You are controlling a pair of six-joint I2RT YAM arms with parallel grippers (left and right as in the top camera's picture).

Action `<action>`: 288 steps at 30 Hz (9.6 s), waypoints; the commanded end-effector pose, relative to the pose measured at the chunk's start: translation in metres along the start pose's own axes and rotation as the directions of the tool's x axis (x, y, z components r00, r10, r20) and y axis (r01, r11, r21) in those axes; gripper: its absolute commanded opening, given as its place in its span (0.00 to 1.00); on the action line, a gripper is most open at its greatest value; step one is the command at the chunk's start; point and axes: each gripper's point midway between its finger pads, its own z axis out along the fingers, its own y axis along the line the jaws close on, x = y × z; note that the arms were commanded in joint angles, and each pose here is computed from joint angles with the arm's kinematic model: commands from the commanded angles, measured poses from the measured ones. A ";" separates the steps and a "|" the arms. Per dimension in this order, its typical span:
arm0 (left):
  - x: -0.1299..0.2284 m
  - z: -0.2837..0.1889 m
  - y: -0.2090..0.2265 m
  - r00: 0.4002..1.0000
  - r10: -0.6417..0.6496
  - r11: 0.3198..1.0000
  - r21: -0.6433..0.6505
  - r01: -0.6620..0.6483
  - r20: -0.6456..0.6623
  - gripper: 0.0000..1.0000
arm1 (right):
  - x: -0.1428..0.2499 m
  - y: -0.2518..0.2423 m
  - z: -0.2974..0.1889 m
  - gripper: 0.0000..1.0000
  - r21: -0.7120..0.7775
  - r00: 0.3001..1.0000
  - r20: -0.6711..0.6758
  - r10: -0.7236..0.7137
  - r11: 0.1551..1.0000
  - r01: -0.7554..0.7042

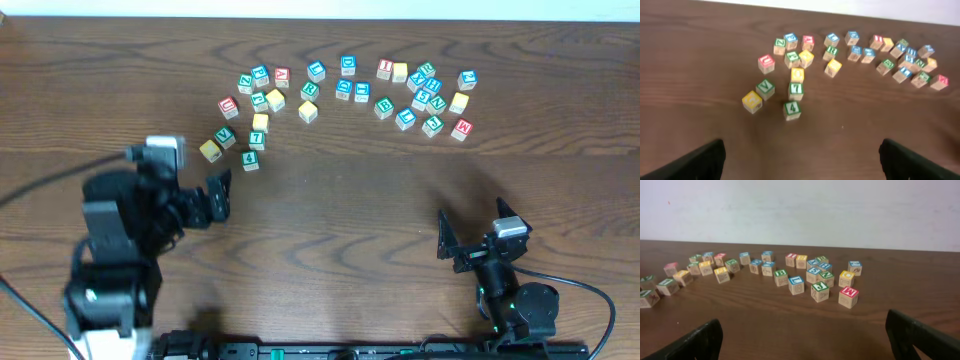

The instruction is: Spell out CORL

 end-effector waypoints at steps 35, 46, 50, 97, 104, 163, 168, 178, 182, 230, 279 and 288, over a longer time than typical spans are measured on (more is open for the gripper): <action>-0.080 0.006 -0.008 0.987 -0.037 0.999 0.004 0.038 -0.158 0.96 | -0.157 -0.011 -0.013 0.99 0.081 0.985 0.173 -0.004 0.997 -0.010; -0.080 0.006 -0.008 0.987 -0.037 0.999 0.004 0.038 -0.158 0.96 | -0.201 -0.020 0.046 0.99 0.081 0.979 -0.200 -0.023 0.996 0.040; -0.080 0.006 -0.008 0.987 -0.037 0.999 0.004 0.038 -0.158 0.96 | -0.205 -0.025 0.065 0.99 0.079 0.950 -0.312 -0.013 0.996 0.039; -0.080 0.006 -0.008 0.987 -0.037 0.999 0.004 0.038 -0.158 0.96 | 0.013 -0.132 0.266 0.63 0.447 0.527 -0.691 0.495 0.865 -0.226; -0.080 0.006 -0.008 0.987 -0.037 0.999 0.004 0.038 -0.158 0.96 | 0.044 -0.125 0.288 0.57 0.441 0.530 -0.695 0.485 0.871 -0.218; -0.080 0.006 -0.008 0.987 -0.037 0.999 0.004 0.038 -0.158 0.96 | 0.131 -0.125 0.283 0.47 0.670 0.430 -0.636 0.641 0.735 -0.103; -0.080 0.006 -0.008 0.987 -0.037 0.999 0.004 0.038 -0.158 0.96 | 0.135 -0.127 0.289 0.43 0.669 0.445 -0.628 0.638 0.735 -0.109; -0.080 0.006 -0.008 0.987 -0.037 0.999 0.004 0.038 -0.158 0.97 | 0.132 -0.128 0.294 0.28 0.649 0.467 -0.635 0.615 0.753 -0.109; -0.080 0.006 -0.008 0.987 -0.037 0.999 0.004 0.038 -0.158 0.96 | 0.132 -0.127 0.294 0.27 0.620 0.469 -0.664 0.583 0.779 -0.091; -0.080 0.006 -0.008 0.987 -0.037 0.999 0.004 0.038 -0.158 0.97 | 0.097 0.203 0.235 0.24 0.168 0.316 -0.920 0.230 0.962 -0.213; -0.080 0.006 -0.008 0.987 -0.038 0.999 0.004 0.039 -0.158 0.96 | 0.149 0.216 0.226 0.34 0.172 0.322 -0.930 0.179 0.984 -0.048; -0.080 0.006 -0.008 0.987 -0.037 0.999 0.004 0.038 -0.158 0.96 | 0.150 0.218 0.224 0.33 0.168 0.314 -0.933 0.177 0.984 -0.056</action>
